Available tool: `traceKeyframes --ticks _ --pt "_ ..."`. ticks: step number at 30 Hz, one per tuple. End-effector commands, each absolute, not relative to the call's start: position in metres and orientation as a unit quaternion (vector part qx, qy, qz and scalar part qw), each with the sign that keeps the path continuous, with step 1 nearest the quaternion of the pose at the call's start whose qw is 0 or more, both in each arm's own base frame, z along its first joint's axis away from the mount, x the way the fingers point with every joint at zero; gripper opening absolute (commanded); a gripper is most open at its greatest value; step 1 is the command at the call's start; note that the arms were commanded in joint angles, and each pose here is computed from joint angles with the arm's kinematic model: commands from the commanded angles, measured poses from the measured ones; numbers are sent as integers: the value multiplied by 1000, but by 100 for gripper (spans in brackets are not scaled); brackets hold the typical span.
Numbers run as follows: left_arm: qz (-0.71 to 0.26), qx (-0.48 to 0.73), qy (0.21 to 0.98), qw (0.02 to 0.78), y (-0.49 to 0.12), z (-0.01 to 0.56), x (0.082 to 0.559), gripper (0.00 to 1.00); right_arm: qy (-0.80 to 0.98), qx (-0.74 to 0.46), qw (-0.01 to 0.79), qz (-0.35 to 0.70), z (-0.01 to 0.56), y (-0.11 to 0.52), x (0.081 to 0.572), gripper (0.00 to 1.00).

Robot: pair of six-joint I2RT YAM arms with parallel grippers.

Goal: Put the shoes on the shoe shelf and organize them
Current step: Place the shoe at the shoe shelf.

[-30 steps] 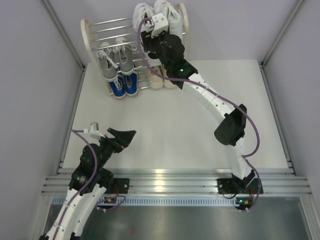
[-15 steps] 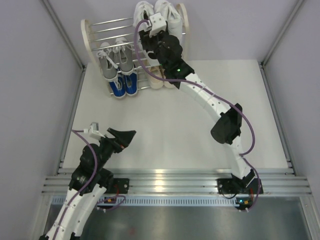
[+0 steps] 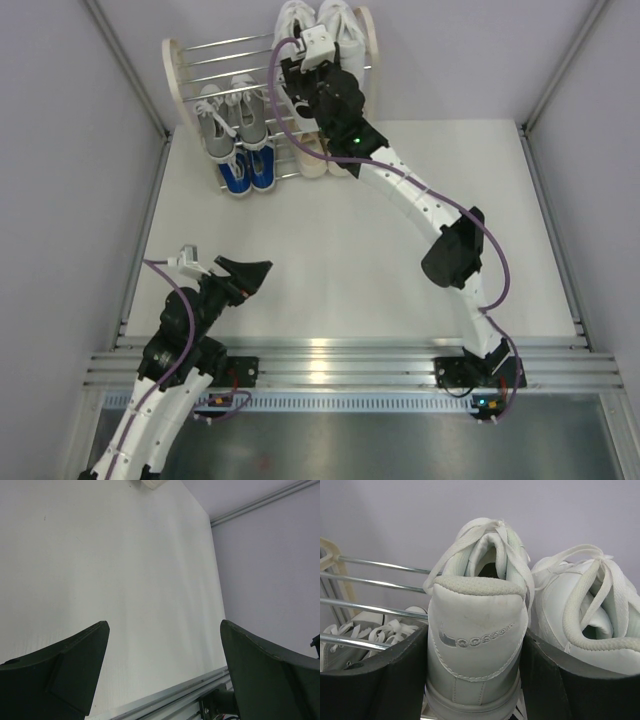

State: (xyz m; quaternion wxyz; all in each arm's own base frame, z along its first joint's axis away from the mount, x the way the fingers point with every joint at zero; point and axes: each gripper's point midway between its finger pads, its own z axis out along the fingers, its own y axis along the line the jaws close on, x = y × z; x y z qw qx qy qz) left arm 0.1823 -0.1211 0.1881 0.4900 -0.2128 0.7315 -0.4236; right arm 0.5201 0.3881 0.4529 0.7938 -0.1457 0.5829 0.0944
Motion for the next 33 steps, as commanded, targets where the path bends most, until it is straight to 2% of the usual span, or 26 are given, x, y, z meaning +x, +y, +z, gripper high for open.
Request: traceKeyframes --ticks 1,8,10,11,12,13,15,17,20,21,25,33 --pt "-428 -204 720 507 -119 203 180 98 495 -31 863 95 550 334 498 0" --pt "-426 -203 722 506 -119 203 180 98 506 -30 858 82 537 333 505 0" --pt "-425 -201 722 508 -118 203 179 98 510 -35 855 80 533 332 508 3" --pt "-425 -202 722 507 -118 203 179 98 514 -38 853 77 528 332 510 7" --pt "-426 -202 721 508 -118 203 179 98 516 -41 852 76 526 333 511 20" --pt "-425 -204 722 507 -118 203 180 98 519 -45 850 74 521 333 513 27" --pt "-425 -203 722 506 -118 203 179 98 519 -49 850 70 519 333 515 38" --pt "-425 -203 723 505 -119 202 179 98 522 -53 849 68 514 334 517 43" --pt "-424 -202 723 507 -118 203 178 98 524 -58 847 68 511 335 518 65" --pt "-424 -201 723 507 -118 203 178 98 523 -58 847 68 511 336 518 76" --pt "-424 -200 723 507 -118 203 178 98 520 -64 849 73 515 337 516 98" --pt "-427 -200 723 504 -119 204 177 98 502 -73 857 89 537 336 503 99"
